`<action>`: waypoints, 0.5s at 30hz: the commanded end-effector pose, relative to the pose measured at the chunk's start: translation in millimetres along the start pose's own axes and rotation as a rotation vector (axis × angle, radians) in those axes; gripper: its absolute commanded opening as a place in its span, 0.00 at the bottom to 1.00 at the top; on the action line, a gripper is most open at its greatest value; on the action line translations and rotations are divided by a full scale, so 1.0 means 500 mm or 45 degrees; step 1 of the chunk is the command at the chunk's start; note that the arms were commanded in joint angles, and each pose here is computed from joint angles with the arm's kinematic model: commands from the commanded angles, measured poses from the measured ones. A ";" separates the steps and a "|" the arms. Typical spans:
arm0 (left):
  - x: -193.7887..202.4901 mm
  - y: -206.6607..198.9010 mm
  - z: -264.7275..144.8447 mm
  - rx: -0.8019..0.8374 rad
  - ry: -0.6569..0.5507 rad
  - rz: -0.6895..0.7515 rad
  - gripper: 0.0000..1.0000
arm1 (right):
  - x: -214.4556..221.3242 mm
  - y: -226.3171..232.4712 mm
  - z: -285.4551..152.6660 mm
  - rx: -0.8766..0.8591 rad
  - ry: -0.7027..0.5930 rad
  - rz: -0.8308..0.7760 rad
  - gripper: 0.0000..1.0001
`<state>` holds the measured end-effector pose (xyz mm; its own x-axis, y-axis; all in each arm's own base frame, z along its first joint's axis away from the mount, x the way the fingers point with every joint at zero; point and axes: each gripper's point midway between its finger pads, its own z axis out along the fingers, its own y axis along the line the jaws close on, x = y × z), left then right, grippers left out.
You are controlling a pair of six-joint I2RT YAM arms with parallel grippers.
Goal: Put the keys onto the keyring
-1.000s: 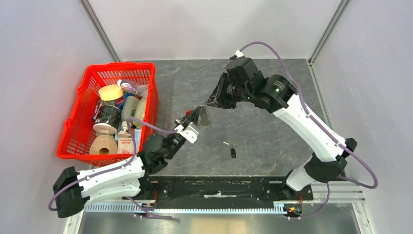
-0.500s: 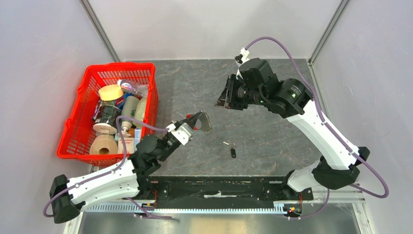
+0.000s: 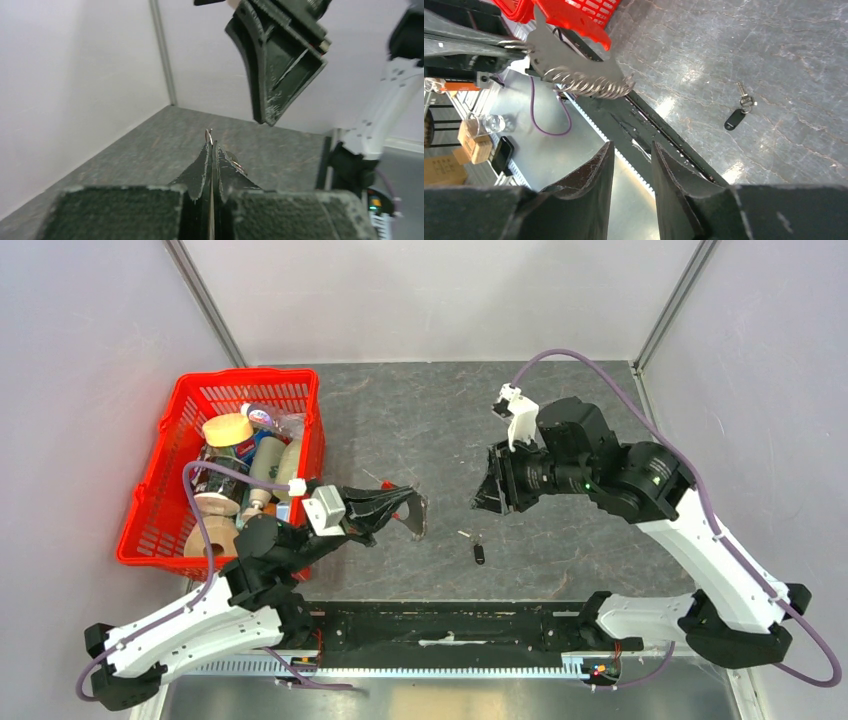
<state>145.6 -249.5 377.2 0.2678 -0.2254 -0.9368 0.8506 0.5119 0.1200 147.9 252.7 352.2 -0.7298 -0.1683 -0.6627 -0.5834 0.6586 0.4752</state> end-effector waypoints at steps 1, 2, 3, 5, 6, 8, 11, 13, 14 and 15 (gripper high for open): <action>-0.051 -0.053 -0.004 0.148 -0.021 -0.277 0.02 | 0.016 -0.020 -0.012 0.030 0.012 -0.119 0.41; -0.057 -0.055 -0.007 0.150 -0.026 -0.306 0.02 | 0.027 -0.038 -0.005 0.081 0.039 -0.099 0.41; -0.061 -0.057 -0.011 0.155 -0.021 -0.327 0.02 | 0.037 -0.058 0.005 0.142 0.055 -0.072 0.41; -0.069 -0.061 -0.020 0.163 0.008 -0.366 0.02 | 0.060 -0.104 0.021 0.274 0.067 -0.005 0.42; -0.073 -0.062 -0.023 0.162 0.029 -0.387 0.02 | 0.077 -0.128 0.031 0.331 0.075 0.026 0.42; -0.071 -0.069 -0.031 0.181 0.073 -0.404 0.02 | 0.110 -0.169 0.054 0.425 0.087 0.087 0.42; -0.085 -0.082 -0.041 0.230 0.067 -0.432 0.02 | 0.148 -0.219 0.092 0.537 0.080 0.180 0.42; -0.080 -0.096 -0.049 0.272 0.096 -0.463 0.02 | 0.163 -0.244 0.113 0.598 0.062 0.249 0.42; -0.084 -0.105 -0.051 0.303 0.101 -0.470 0.02 | 0.165 -0.256 0.121 0.630 0.038 0.282 0.42; -0.084 -0.110 -0.054 0.320 0.110 -0.477 0.02 | 0.170 -0.267 0.129 0.659 0.025 0.308 0.43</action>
<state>98.9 -248.2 387.3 -0.0354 -0.2683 -0.9627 0.9471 0.2984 -0.1180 158.1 197.6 198.1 -0.8650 -0.1666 -0.4733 -0.3111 0.9182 0.2454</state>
